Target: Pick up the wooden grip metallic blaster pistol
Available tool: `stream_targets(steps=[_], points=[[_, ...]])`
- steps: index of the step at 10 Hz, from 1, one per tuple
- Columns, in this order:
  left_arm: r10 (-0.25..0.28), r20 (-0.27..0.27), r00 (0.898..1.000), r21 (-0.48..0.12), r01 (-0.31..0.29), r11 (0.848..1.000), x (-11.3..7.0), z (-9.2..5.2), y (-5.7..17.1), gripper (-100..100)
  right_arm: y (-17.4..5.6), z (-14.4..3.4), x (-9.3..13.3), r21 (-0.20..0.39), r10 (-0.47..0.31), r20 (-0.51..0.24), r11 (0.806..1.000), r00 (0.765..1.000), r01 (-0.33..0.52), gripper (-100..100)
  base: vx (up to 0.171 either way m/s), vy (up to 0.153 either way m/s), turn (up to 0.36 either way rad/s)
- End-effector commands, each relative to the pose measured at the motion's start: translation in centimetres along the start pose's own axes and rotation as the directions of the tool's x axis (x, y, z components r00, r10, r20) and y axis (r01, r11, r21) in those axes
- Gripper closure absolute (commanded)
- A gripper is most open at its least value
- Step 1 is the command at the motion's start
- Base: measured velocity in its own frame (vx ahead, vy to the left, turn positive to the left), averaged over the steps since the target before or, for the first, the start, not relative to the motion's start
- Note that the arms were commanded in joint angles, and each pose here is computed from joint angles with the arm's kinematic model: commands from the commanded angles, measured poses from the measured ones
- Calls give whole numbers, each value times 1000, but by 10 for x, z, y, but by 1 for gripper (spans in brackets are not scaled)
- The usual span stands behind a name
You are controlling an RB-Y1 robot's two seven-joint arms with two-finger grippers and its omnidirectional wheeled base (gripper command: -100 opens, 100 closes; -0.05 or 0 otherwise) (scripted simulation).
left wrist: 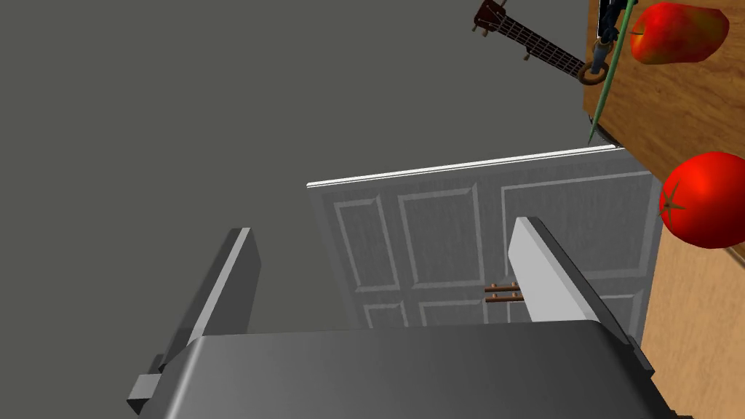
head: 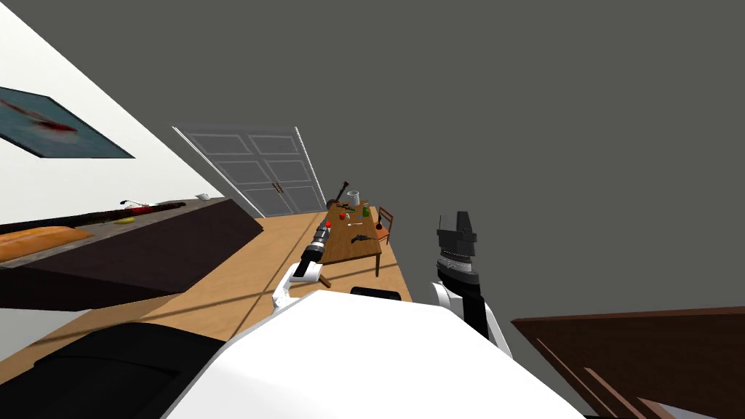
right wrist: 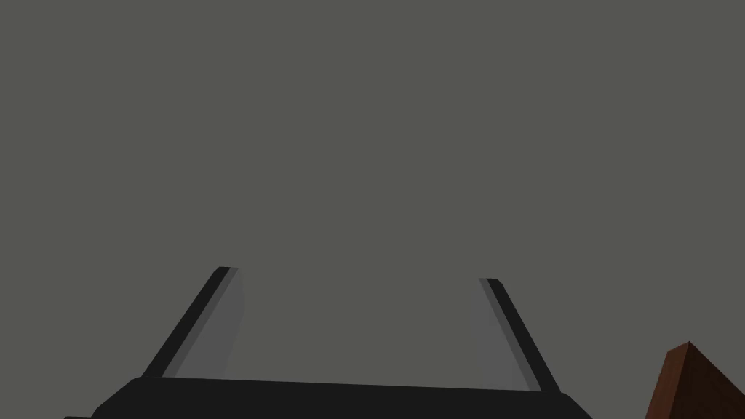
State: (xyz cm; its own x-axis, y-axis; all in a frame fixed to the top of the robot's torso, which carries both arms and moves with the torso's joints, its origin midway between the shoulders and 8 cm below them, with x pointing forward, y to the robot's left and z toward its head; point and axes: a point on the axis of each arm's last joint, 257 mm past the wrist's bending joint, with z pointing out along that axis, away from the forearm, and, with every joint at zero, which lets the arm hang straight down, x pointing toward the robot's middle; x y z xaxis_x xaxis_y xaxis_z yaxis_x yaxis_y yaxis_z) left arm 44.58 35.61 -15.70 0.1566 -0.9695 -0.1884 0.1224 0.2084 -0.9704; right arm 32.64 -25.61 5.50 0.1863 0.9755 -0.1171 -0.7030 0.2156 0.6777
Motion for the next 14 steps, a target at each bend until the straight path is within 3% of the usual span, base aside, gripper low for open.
stream_targets(steps=[1, 2, 3, 4, 5, 6, 7, 8, 9, 10, 12, 13, 14], points=[[6, 11, 1000, -59, -5, 998, -6, 0, 17, -100, 0, 0, 0, 0, 0, 0, 1000, 1000, 0, 0, -29, 29, -168], [6, 12, 1000, -64, -5, 998, -6, -1, 19, -100, 0, 0, 0, 0, 0, 0, 1000, 1000, 0, 0, -12, 13, 4], [22, 30, 999, -121, -18, 993, -22, 4, 39, -100, 0, 0, 0, 0, 0, 0, 1000, 1000, 0, 0, -22, 17, -272], [22, 33, 999, -145, -17, 989, -23, 3, 47, -100, 0, 0, 0, 0, 0, 0, 1000, 1000, 0, 0, -24, 29, -218], [36, 54, 998, -188, -25, 982, -40, 7, 61, -100, 0, 0, 0, 0, 0, 0, 1000, 1000, 0, 0, -30, 36, -308], [37, 59, 998, -220, -23, 975, -42, 5, 72, -100, 0, 0, 0, 0, 0, 0, 1000, 1000, 0, 0, -29, 34, -163], [48, 82, 995, -245, -27, 969, -60, 11, 78, -100, 0, 0, 0, 0, 0, 0, 1000, 1000, 0, 0, -27, 34, -296], [51, 89, 995, -294, -22, 956, -63, 5, 97, -100, 0, 0, 0, 0, 0, 0, 1000, 1000, 0, 0, -23, 32, -181], [51, 92, 994, -308, -21, 951, -64, 4, 101, -100, 0, 0, 0, 0, 0, 0, 1000, 1000, 0, 0, -8, 14, 23], [62, 123, 990, -357, -14, 934, -85, 5, 119, -100, 0, 0, 0, 0, 0, 0, 1000, 1000, 0, 0, -14, 12, -360], [65, 130, 989, -388, -9, 921, -87, 1, 127, -100, 0, 0, 0, 0, 0, 0, 1000, 1000, 0, 0, -13, 21, -68], [73, 165, 984, -427, 5, 904, -108, 2, 139, -100, 0, 0, 0, 0, 0, 0, 1000, 1000, 0, 0, -16, 14, -311], [77, 173, 982, -465, 12, 885, -111, -4, 153, -100, 0, 0, 0, 0, 0, 0, 1000, 1000, 0, 0, -17, 29, -185]])
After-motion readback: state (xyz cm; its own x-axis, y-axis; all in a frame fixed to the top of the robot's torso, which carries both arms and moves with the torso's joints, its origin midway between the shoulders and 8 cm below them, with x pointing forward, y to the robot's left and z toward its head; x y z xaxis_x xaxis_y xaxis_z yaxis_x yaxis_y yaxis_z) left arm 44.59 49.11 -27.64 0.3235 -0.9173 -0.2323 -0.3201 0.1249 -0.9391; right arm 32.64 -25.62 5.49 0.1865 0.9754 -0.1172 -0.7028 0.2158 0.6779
